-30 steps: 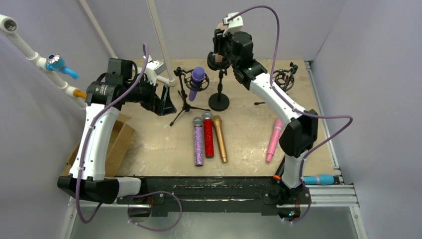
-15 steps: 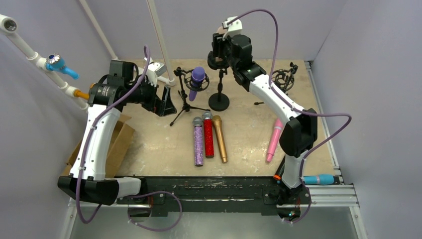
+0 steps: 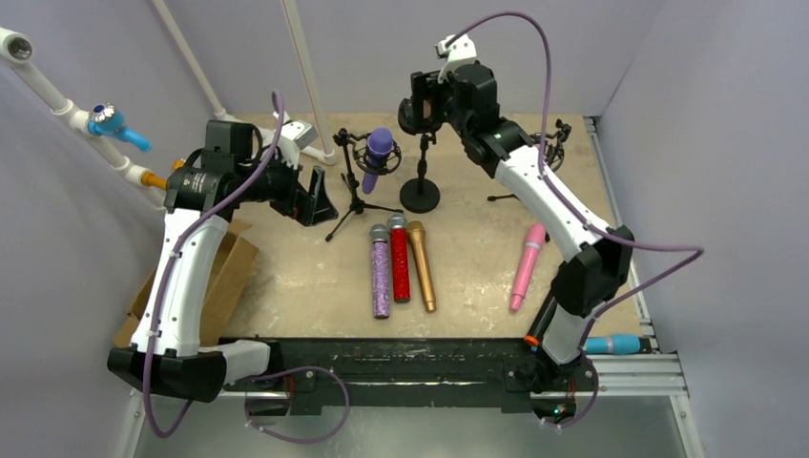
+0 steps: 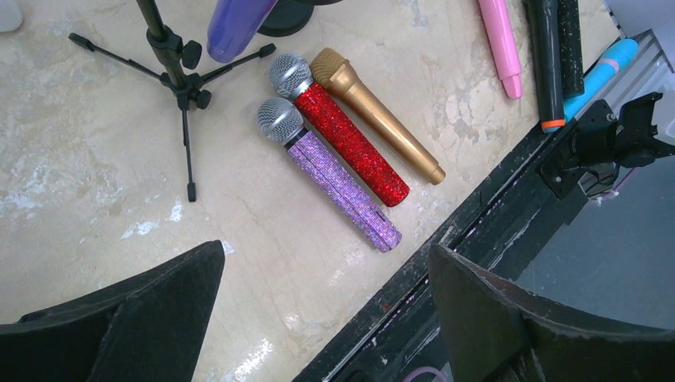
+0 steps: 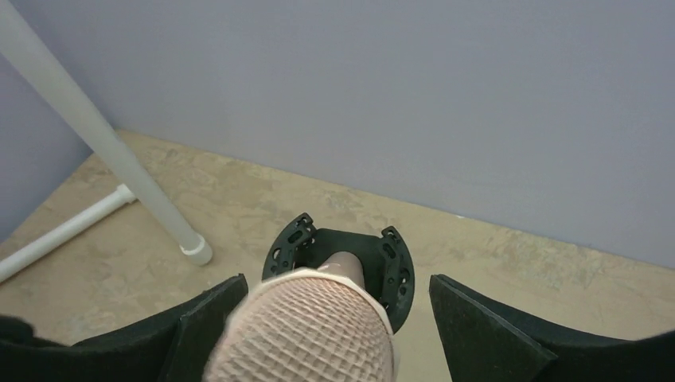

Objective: Attach the microphones to the stand

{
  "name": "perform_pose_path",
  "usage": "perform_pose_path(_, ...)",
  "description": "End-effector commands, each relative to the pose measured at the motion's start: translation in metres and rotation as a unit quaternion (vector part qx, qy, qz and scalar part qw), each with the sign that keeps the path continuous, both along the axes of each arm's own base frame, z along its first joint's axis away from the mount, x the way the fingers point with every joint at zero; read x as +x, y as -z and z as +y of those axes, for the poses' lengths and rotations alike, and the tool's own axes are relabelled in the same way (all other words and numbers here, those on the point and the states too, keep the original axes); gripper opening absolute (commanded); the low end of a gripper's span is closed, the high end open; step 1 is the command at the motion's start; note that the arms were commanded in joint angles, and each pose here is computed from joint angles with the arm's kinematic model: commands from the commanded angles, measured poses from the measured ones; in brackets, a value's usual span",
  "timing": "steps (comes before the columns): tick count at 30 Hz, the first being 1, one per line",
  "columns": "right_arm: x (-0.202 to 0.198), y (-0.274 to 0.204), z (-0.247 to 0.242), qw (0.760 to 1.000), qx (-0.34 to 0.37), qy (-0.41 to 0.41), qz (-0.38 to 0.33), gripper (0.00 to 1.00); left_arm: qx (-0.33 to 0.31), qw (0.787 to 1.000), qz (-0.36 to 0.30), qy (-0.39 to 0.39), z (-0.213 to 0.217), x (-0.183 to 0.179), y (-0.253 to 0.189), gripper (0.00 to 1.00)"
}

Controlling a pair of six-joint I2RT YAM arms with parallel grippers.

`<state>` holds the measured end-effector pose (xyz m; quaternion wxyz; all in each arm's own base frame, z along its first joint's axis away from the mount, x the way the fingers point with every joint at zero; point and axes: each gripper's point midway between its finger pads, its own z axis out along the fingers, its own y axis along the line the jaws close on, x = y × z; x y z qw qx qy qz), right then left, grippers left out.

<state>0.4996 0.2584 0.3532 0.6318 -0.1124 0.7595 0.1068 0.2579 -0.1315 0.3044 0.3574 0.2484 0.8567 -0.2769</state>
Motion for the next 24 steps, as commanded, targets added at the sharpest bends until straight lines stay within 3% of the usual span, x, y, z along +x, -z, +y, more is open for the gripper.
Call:
perform_pose_path(1, -0.04, -0.062, -0.03, 0.998, 0.039, 0.019, -0.034, 0.9, -0.006, 1.0, -0.025, -0.004, 0.002, 0.0, -0.008, 1.0)
perform_pose_path(12, -0.08, -0.043, -0.073, 0.997, 0.011, 0.074, 0.013, 0.9, -0.015, 1.0, -0.024, -0.007, 0.003, 0.002, -0.009, 1.0)
perform_pose_path(24, -0.119, -0.008, -0.154, 0.973, 0.003, 0.222, 0.069, 0.78, -0.015, 1.0, -0.019, -0.011, 0.006, 0.001, -0.006, 1.0)
